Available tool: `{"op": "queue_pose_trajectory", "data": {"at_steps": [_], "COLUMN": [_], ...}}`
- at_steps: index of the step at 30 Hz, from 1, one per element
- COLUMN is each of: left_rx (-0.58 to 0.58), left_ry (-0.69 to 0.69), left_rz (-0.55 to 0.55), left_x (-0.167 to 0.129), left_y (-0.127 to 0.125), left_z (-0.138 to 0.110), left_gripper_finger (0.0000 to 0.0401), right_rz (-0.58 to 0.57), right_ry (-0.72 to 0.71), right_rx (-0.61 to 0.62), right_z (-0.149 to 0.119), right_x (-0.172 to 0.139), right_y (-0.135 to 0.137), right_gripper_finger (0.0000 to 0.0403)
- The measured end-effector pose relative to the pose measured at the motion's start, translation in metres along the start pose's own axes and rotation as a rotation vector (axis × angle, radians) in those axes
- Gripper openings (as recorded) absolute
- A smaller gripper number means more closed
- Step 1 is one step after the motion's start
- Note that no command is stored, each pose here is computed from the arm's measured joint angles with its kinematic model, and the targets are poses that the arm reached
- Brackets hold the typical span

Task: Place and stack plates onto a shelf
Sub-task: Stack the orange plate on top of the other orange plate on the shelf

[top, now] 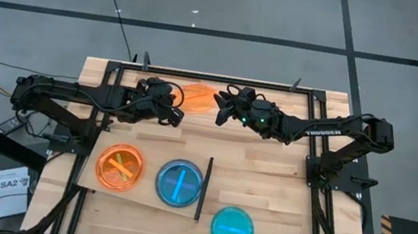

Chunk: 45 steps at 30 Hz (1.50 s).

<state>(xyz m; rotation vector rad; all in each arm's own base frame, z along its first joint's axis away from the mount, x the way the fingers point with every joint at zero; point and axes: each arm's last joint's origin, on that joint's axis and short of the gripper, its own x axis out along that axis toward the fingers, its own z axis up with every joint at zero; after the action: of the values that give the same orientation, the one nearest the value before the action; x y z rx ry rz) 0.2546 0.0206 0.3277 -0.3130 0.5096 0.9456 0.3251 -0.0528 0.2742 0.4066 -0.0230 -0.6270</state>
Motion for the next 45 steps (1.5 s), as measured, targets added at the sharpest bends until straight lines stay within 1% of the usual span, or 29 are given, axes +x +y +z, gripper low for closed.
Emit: {"op": "queue_pose_trajectory", "data": {"at_steps": [2, 8, 13, 17, 24, 27, 31, 33, 37, 42, 45], "left_rx": [0.000, 0.011, 0.014, 0.016, 0.016, 0.017, 0.013, 0.000, -0.006, -0.046, -0.067], "left_ry": [0.006, 0.014, 0.014, 0.015, 0.015, 0.016, 0.014, 0.014, 0.013, 0.011, 0.016], "left_rz": [-0.008, -0.018, -0.018, -0.018, -0.018, -0.017, -0.021, -0.042, -0.122, -0.223, -0.285], "left_x": [0.000, 0.000, 0.000, 0.000, 0.000, 0.000, -0.001, -0.003, -0.010, -0.024, -0.033], "left_y": [0.000, -0.001, -0.001, -0.001, -0.001, 0.000, 0.000, 0.001, 0.003, 0.011, 0.017], "left_z": [0.000, 0.000, -0.001, -0.001, -0.001, -0.001, 0.000, 0.001, 0.007, 0.014, 0.017], "left_gripper_finger": [0.0011, 0.0011, 0.0011, 0.0011, 0.0011, 0.0011, 0.0011, 0.0011, 0.0011, 0.0011, 0.0011], "right_rz": [0.000, 0.003, 0.046, 0.037, 0.014, 0.000, -0.019, -0.029, -0.049, -0.031, -0.013], "right_ry": [0.000, -0.008, -0.004, 0.018, 0.071, 0.107, 0.168, 0.200, 0.277, 0.382, 0.413], "right_rx": [-0.010, -0.107, -0.178, -0.250, -0.400, -0.420, -0.414, -0.416, -0.402, -0.398, -0.395], "right_z": [0.000, 0.005, 0.018, 0.032, 0.057, 0.064, 0.067, 0.066, 0.060, 0.049, 0.045], "right_x": [0.000, -0.003, -0.015, -0.030, -0.067, -0.083, -0.099, -0.103, -0.107, -0.105, -0.101], "right_y": [0.000, 0.000, 0.001, -0.002, -0.015, -0.022, -0.030, -0.033, -0.037, -0.039, -0.038], "right_gripper_finger": [0.0140, 0.0145, 0.0145, 0.0145, 0.0144, 0.0144, 0.0143, 0.0143, 0.0143, 0.0143, 0.0143]}}
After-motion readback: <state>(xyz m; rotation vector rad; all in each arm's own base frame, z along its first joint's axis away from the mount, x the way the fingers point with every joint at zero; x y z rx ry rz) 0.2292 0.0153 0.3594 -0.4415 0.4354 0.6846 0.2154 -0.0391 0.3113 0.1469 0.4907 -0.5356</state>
